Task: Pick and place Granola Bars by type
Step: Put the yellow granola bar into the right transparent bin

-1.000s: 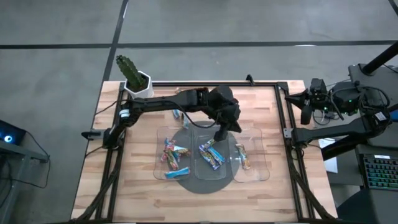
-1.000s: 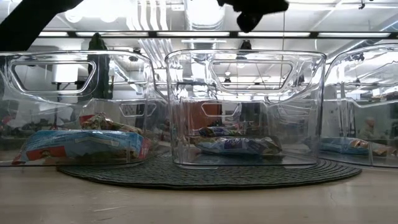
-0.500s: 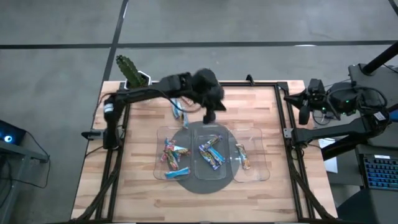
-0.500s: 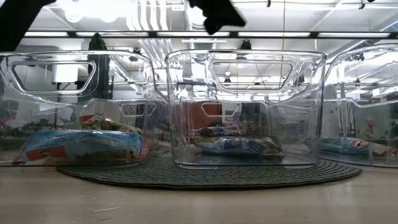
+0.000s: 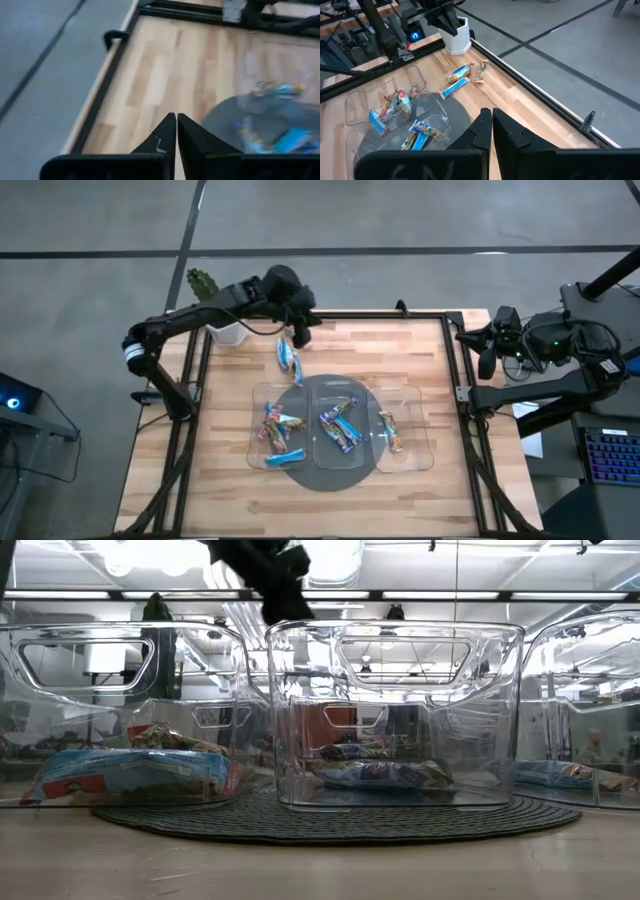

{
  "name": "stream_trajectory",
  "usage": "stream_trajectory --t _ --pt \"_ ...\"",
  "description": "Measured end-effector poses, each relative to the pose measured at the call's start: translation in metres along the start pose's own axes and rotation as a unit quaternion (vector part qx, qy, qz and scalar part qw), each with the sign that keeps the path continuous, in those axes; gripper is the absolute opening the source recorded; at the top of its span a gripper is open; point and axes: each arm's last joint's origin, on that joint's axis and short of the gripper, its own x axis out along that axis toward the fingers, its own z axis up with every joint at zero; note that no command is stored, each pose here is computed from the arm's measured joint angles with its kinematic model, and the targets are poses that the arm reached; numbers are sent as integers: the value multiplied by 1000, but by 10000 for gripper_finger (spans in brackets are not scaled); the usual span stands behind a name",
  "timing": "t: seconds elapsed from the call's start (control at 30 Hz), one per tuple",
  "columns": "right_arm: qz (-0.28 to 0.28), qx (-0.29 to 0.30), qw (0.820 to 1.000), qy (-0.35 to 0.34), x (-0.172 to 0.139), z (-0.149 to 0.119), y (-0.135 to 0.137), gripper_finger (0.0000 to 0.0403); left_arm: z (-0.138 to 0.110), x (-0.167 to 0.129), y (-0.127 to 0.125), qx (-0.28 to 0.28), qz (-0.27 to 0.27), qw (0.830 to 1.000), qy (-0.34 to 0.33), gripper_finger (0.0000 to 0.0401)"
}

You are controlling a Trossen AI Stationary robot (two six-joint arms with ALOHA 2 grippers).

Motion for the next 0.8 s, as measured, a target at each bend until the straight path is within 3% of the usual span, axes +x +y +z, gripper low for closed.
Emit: stream_trajectory --t 0.1,0.3,0.5,0.8 --pt "-2 -2 1000 3 2 1 1 8 -17 -4 13 43 17 999 15 0" --pt "-5 -3 1000 8 5 1 3 8 -46 1 26 202 27 977 59 0" --pt "-16 -4 1000 14 12 4 6 8 -56 5 30 230 44 969 83 0" --pt "-31 -6 999 28 24 6 13 8 -60 6 35 246 113 954 131 0"
